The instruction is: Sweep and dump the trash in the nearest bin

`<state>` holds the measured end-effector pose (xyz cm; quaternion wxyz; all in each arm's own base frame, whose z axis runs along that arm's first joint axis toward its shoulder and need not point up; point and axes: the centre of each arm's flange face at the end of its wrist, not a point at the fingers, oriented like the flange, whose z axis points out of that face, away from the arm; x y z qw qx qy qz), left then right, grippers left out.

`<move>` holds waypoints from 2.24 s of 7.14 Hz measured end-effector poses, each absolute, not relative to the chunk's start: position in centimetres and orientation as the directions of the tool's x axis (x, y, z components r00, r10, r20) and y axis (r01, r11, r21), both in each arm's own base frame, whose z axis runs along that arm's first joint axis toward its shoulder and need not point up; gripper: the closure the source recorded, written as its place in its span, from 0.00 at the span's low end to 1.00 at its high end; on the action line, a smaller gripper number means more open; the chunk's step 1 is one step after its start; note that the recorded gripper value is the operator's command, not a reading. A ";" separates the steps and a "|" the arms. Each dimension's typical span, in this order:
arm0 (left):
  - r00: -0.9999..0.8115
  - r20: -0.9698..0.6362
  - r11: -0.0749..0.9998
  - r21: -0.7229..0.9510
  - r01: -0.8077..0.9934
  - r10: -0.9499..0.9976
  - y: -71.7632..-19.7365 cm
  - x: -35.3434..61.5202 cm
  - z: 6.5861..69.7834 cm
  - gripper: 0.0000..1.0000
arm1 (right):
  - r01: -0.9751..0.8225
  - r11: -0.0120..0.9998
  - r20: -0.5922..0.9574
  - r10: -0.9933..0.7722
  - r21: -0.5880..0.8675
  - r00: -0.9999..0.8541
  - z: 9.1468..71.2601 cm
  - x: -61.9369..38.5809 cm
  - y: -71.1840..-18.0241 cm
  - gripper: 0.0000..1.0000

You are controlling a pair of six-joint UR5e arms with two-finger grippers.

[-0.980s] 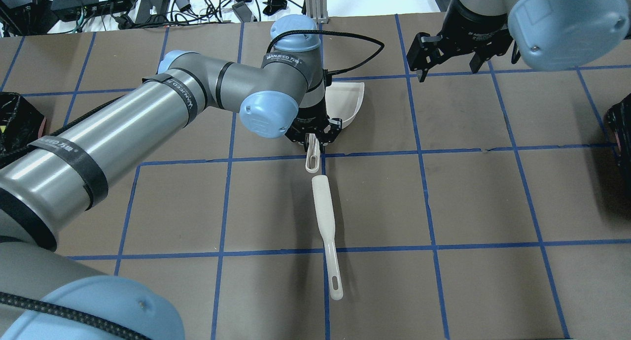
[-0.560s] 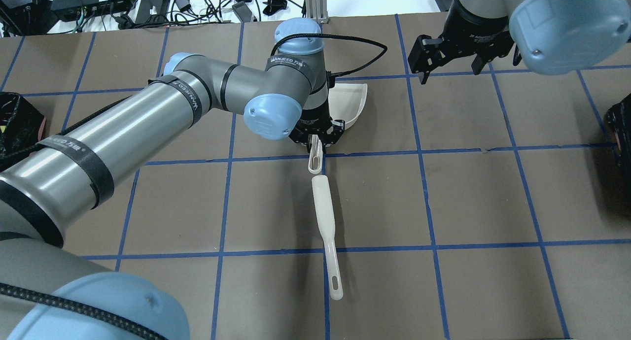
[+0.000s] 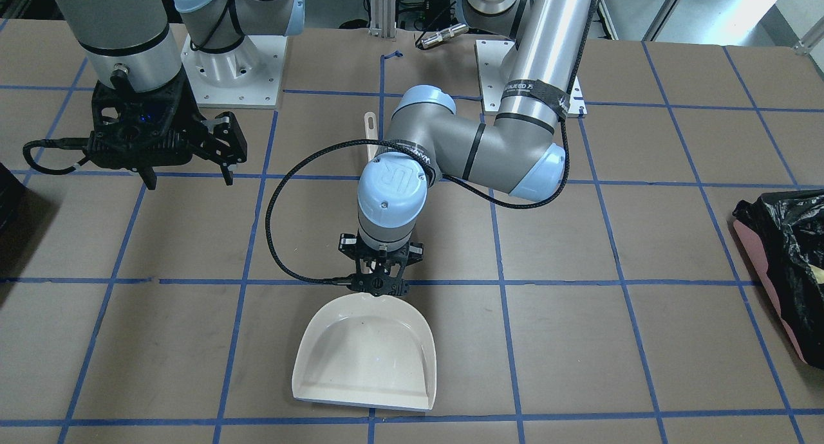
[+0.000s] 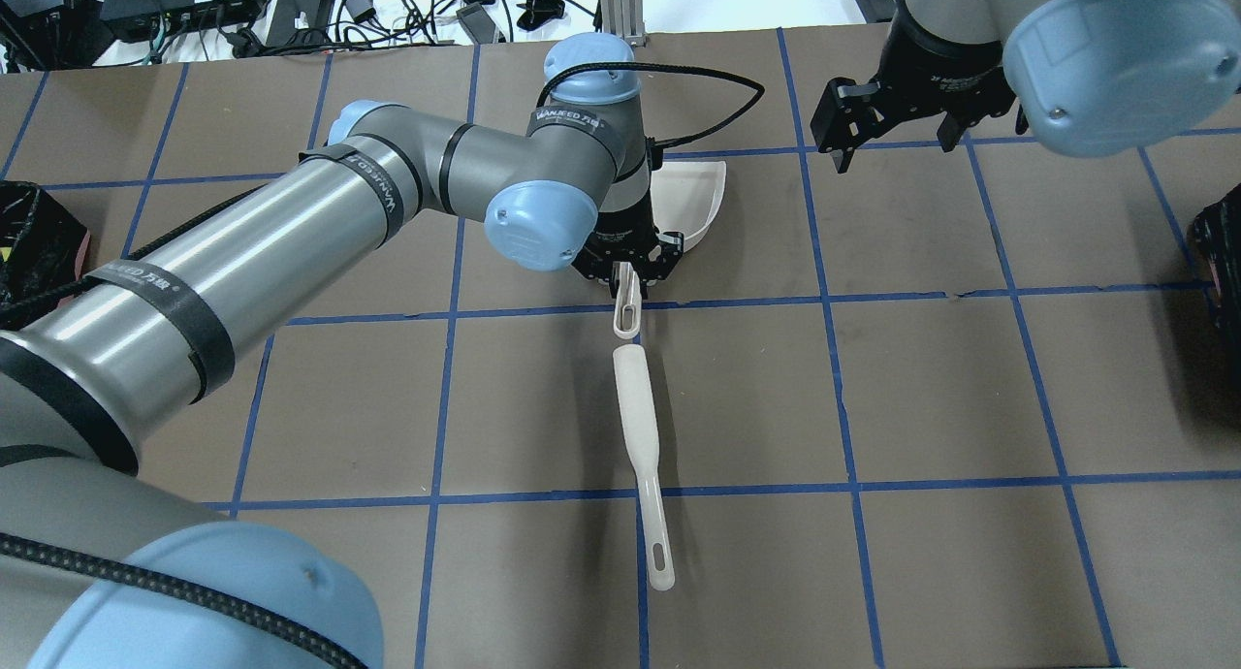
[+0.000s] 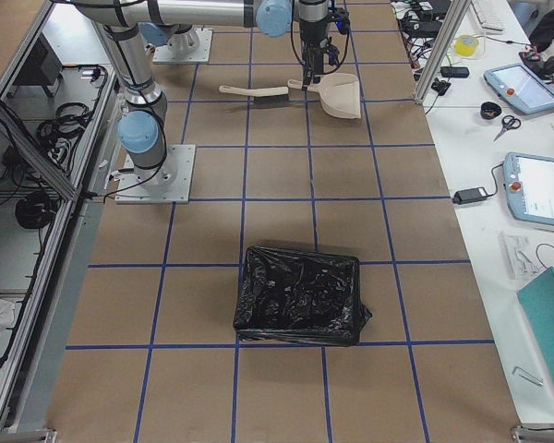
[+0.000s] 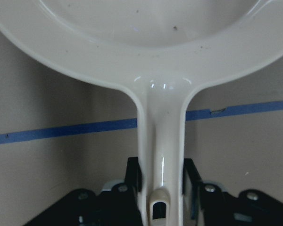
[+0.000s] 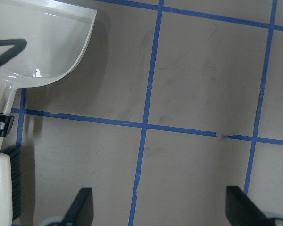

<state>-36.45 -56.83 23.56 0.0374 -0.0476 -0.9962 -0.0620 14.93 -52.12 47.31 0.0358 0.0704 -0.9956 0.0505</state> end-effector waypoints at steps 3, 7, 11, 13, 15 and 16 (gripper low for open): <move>-0.993 0.081 0.987 0.129 0.097 0.087 -57.4 -36.7 23.0 0.95 | -0.147 0.985 0.084 -0.139 -0.094 -0.987 47.2 14.9 -52.1 0.00; -0.993 0.086 0.989 0.118 0.094 0.084 -57.3 -36.8 23.8 0.00 | -0.154 0.984 0.090 -0.146 -0.093 -0.985 47.2 14.8 -52.1 0.00; -0.997 0.062 0.998 0.042 0.055 0.052 -58.1 -32.7 30.2 0.00 | -0.185 0.978 0.095 -0.176 -0.094 -0.980 47.2 14.7 -52.2 0.00; -0.995 0.081 0.998 -0.011 -0.066 -0.065 -60.8 -23.9 34.6 0.00 | -0.186 0.978 0.099 -0.177 -0.093 -0.979 47.3 14.7 -52.2 0.00; -0.996 0.076 0.997 -0.068 -0.040 -0.035 -62.0 -14.5 38.7 0.00 | -0.186 0.978 0.107 -0.176 -0.091 -0.979 47.2 14.6 -52.2 0.00; -0.998 0.068 0.996 -0.085 -0.022 -0.016 -61.5 -10.3 41.0 0.00 | -0.186 0.978 0.108 -0.176 -0.091 -0.978 47.2 14.6 -52.2 0.00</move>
